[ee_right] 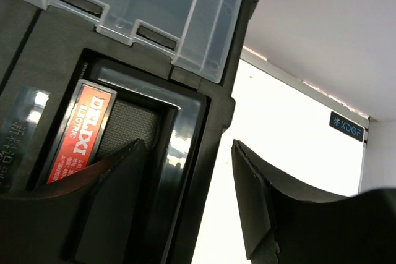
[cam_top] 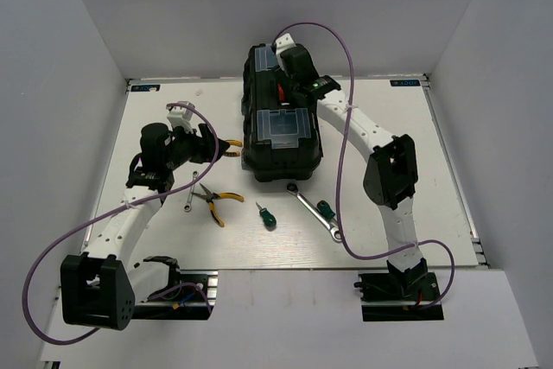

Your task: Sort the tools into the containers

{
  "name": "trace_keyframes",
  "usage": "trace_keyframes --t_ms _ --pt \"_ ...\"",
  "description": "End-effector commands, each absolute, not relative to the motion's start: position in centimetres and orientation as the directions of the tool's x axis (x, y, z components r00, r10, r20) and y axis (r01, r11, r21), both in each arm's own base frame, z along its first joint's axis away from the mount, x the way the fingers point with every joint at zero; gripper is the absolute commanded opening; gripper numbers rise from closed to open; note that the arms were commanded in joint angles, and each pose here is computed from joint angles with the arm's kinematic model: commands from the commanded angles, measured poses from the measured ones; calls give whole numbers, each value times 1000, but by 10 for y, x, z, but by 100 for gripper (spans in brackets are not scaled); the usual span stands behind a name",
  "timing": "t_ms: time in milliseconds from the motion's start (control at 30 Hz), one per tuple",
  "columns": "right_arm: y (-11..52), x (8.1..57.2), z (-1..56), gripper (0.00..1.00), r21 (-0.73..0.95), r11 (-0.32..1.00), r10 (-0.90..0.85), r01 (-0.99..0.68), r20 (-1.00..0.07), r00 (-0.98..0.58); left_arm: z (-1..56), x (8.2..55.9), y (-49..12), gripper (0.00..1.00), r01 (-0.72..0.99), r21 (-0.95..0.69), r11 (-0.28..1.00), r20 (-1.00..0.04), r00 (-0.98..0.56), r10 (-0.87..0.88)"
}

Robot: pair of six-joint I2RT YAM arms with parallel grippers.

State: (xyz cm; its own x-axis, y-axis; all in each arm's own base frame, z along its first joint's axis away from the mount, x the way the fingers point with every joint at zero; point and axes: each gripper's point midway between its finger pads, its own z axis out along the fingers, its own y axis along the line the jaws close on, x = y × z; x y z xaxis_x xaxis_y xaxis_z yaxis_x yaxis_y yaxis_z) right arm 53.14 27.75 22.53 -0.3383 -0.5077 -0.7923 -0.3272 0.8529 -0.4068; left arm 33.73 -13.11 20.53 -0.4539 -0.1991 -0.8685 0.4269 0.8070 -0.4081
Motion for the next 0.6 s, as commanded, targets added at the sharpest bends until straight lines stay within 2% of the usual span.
trace_keyframes --t_ms 0,133,267,567 --pt "267 528 207 64 -427 859 -510 -283 -761 -401 233 338 -135 77 478 -378 793 -901 -387 -197" --pt "257 526 212 64 -464 861 -506 -205 -752 -421 236 337 -135 77 478 -383 791 -901 -383 -205" --pt "254 524 220 60 -486 859 -506 -160 -755 -417 239 336 -135 77 481 -379 790 -904 -375 -206" --pt "263 530 270 57 -544 835 -543 -82 -787 -293 240 336 -135 77 481 -379 790 -904 -374 -206"
